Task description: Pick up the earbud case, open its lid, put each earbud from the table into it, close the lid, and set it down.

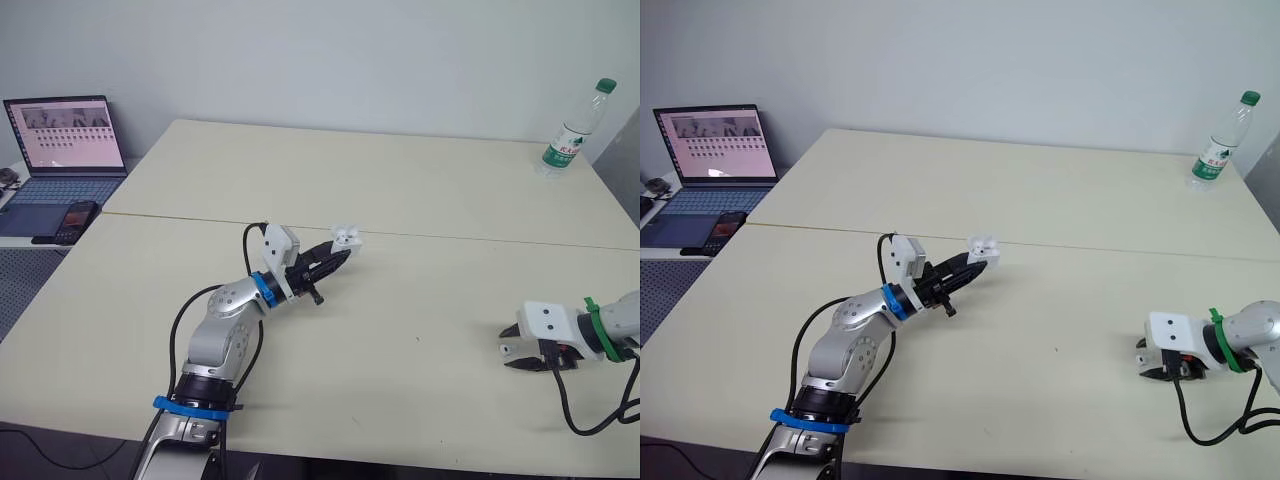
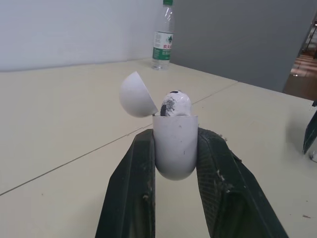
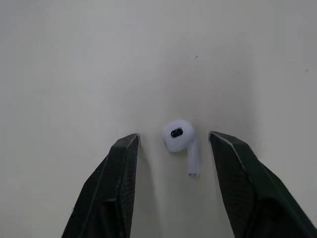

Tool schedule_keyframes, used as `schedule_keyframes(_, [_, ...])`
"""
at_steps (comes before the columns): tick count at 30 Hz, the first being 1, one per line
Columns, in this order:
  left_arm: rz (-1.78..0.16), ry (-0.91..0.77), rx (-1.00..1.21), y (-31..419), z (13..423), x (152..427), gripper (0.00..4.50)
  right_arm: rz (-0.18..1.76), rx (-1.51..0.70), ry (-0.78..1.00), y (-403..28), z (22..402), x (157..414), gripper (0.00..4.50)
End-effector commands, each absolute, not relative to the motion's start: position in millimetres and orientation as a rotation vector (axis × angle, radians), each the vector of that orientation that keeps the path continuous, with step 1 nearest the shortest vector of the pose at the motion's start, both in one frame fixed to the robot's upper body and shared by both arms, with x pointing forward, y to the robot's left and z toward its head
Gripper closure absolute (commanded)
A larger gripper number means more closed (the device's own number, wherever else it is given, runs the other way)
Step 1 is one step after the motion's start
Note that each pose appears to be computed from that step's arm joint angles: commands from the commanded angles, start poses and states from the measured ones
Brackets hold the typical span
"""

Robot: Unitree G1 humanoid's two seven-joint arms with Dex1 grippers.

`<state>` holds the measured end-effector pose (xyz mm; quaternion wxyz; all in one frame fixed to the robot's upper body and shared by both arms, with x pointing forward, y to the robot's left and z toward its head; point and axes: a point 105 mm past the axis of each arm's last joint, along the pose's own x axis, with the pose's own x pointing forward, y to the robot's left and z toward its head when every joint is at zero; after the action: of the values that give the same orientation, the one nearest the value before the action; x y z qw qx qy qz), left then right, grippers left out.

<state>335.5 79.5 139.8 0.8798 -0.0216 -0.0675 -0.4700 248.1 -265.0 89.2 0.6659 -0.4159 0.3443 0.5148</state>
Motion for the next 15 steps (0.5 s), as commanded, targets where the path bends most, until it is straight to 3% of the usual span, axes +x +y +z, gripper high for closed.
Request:
schedule_keyframes(1, [-1.003,-0.207,-0.032,72,158,332,3.74,1.141,-1.019,0.871,-263,99,245,2.09])
schedule_keyframes(9, [-1.015,-0.208,-0.028,68,157,333,3.74,1.121,-1.252,0.956,-261,110,248,2.09])
schedule_keyframes(15, [-1.010,-0.208,-0.032,70,153,333,3.74,1.064,-1.145,0.987,-243,111,251,2.09])
